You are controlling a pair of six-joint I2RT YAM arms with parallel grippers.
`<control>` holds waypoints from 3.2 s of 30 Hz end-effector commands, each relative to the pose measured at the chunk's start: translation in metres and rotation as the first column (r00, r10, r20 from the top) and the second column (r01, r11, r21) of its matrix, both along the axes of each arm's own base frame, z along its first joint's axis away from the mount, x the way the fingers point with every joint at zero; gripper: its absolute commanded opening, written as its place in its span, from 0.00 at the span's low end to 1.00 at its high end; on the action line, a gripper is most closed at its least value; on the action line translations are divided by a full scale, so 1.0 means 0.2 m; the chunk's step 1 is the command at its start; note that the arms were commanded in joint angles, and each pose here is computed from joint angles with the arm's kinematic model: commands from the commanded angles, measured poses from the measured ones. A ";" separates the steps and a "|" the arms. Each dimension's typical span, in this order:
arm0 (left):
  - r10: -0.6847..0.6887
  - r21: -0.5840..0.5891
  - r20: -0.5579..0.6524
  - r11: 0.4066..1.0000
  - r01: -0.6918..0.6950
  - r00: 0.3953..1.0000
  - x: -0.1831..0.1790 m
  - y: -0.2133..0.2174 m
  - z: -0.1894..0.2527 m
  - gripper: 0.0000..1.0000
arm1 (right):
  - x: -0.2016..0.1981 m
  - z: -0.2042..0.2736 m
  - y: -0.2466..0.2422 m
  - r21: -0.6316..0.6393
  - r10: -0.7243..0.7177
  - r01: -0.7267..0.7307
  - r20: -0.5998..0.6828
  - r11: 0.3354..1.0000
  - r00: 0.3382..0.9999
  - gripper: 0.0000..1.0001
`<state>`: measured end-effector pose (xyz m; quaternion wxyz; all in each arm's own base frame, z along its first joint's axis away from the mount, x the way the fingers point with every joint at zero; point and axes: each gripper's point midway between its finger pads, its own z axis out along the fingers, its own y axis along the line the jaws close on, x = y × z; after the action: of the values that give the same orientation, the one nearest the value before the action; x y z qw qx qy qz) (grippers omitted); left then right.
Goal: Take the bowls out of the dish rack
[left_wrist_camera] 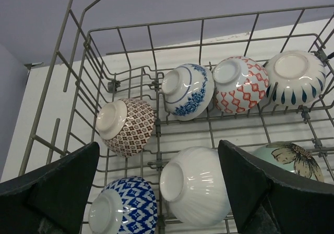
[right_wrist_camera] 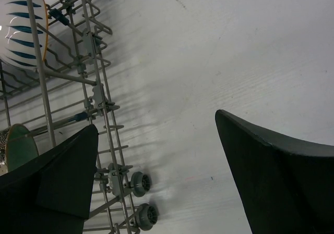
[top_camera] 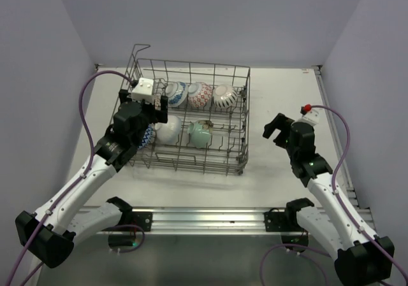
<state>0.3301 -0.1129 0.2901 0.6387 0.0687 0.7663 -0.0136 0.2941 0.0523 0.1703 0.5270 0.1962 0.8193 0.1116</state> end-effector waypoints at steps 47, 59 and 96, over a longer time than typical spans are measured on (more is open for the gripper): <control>0.252 -0.071 0.091 0.967 -0.246 0.963 -0.16 0.29 0.12 1.00 | 0.23 0.24 1.08 0.211 0.491 -0.480 0.002 0.851 0.871 0.98; 0.239 -0.073 0.084 0.970 -0.234 0.967 -0.16 0.27 0.11 1.00 | 0.26 -0.03 1.23 0.277 0.529 -0.486 -0.106 0.829 0.842 0.99; 0.222 -0.067 0.066 0.974 -0.218 0.973 -0.15 0.25 0.08 1.00 | 0.20 0.21 1.51 0.477 0.625 -0.614 0.159 0.629 0.764 0.72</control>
<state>0.2995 -0.0604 0.3033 0.6589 -0.0224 0.7502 0.0503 0.3322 0.3254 0.1277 0.3288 0.0484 0.8641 0.3779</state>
